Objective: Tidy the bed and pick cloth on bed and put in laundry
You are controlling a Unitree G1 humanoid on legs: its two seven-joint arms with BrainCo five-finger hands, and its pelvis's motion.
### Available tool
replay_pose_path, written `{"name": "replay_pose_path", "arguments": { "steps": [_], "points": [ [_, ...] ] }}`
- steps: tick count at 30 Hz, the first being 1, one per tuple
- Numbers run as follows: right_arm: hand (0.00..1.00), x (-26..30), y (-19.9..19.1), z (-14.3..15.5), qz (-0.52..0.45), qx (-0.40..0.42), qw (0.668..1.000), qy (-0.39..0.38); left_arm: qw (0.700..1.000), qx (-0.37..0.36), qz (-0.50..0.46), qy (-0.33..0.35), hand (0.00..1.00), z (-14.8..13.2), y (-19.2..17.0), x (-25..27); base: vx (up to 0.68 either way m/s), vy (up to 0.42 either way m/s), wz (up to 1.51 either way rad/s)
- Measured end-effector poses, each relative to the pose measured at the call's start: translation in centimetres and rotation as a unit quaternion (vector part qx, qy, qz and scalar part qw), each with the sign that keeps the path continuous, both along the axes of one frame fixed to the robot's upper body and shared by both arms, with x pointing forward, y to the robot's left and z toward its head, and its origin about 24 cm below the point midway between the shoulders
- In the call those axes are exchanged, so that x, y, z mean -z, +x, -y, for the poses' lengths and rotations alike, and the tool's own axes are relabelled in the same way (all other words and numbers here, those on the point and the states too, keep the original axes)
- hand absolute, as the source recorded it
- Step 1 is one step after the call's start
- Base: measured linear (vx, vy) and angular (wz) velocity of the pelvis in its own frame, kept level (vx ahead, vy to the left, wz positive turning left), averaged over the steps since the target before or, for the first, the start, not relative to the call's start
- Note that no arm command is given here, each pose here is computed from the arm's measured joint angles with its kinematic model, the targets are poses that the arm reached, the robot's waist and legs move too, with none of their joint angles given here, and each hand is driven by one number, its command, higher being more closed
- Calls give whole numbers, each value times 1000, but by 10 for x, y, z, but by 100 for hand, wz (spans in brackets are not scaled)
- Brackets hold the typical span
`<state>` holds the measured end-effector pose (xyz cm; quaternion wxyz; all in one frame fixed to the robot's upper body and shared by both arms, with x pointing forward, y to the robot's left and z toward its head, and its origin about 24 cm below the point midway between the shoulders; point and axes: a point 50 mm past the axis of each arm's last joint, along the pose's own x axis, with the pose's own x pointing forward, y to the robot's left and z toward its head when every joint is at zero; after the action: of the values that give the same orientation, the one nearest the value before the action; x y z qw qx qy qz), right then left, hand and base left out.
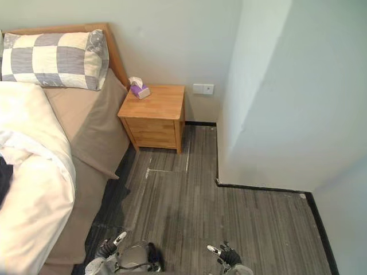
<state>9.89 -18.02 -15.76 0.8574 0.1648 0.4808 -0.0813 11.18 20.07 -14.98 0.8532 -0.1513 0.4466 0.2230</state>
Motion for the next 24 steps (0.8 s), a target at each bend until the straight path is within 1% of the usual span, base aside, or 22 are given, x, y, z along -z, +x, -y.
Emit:
{"name": "replay_pose_path", "arguments": {
  "steps": [1,3,4,6,7,9,12,15,19,23,24],
  "points": [
    [0,0,2,-10,7,-7,1000,10,1000,-9,3,2,0,-5,2,-2,442,140,20],
    [0,0,2,-11,8,-8,1000,11,1000,-21,5,0,0,-8,2,-2,400,170,15],
    [0,1,-3,-13,1,-5,1000,14,1000,-22,0,0,0,-8,0,-1,316,164,18],
    [0,4,-14,-6,-20,-1,1000,5,1000,-22,-13,-3,0,-7,-7,2,262,162,36],
    [0,5,-14,-5,-26,-8,1000,0,1000,-19,-25,4,0,-13,-12,3,305,148,42],
    [0,6,-11,-2,-27,-1,1000,1,999,-14,-35,1,0,-12,-12,4,340,121,42],
    [0,3,-6,6,-12,14,1000,-9,998,26,-49,10,0,-11,-13,6,339,123,79],
    [0,-3,2,19,13,-1,999,-36,997,40,-59,5,0,-5,-17,9,339,41,95],
    [0,-6,10,17,41,-10,998,-39,998,44,-50,-5,0,2,-11,9,309,-167,140],
    [0,-7,16,3,54,-29,998,-22,998,39,-45,-5,0,2,-10,9,342,-351,140],
    [0,-9,18,11,54,-32,997,-34,998,31,-48,-16,0,10,-15,11,417,-339,95]
  ]
}}
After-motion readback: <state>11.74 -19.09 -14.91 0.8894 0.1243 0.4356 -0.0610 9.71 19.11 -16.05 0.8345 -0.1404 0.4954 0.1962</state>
